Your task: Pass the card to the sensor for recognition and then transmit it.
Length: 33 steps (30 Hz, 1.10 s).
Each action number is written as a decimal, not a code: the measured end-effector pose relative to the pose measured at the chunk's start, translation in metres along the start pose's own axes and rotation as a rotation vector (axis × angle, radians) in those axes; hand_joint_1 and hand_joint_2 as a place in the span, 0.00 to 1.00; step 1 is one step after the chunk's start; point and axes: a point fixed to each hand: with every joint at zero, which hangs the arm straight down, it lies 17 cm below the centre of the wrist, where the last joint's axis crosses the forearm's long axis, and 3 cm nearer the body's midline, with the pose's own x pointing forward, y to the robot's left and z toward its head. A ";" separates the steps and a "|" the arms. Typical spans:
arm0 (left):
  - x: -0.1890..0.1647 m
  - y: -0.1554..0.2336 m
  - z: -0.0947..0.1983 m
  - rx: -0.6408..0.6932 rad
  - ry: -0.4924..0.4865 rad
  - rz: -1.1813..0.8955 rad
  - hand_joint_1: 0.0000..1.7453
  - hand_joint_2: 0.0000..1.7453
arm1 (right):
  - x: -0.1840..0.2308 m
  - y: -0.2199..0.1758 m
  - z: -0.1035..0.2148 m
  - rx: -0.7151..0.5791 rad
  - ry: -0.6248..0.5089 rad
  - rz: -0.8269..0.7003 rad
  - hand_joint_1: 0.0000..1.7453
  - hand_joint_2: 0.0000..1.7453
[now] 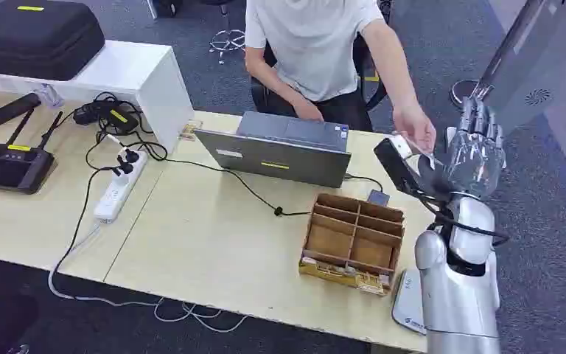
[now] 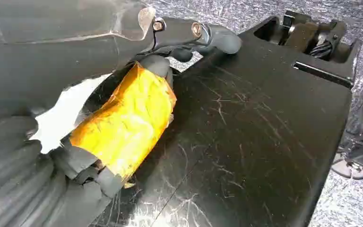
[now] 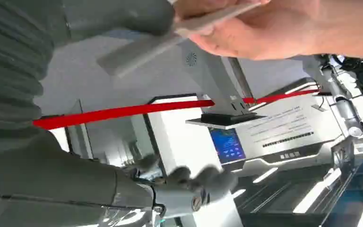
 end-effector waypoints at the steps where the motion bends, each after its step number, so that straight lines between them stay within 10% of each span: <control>1: 0.001 0.000 0.000 0.000 -0.002 0.000 0.00 1.00 | 0.001 0.000 0.000 -0.001 -0.005 -0.004 1.00 1.00; 33: 0.006 -0.002 0.001 -0.018 -0.026 -0.011 0.00 1.00 | 0.006 -0.001 0.001 -0.009 -0.031 -0.043 1.00 1.00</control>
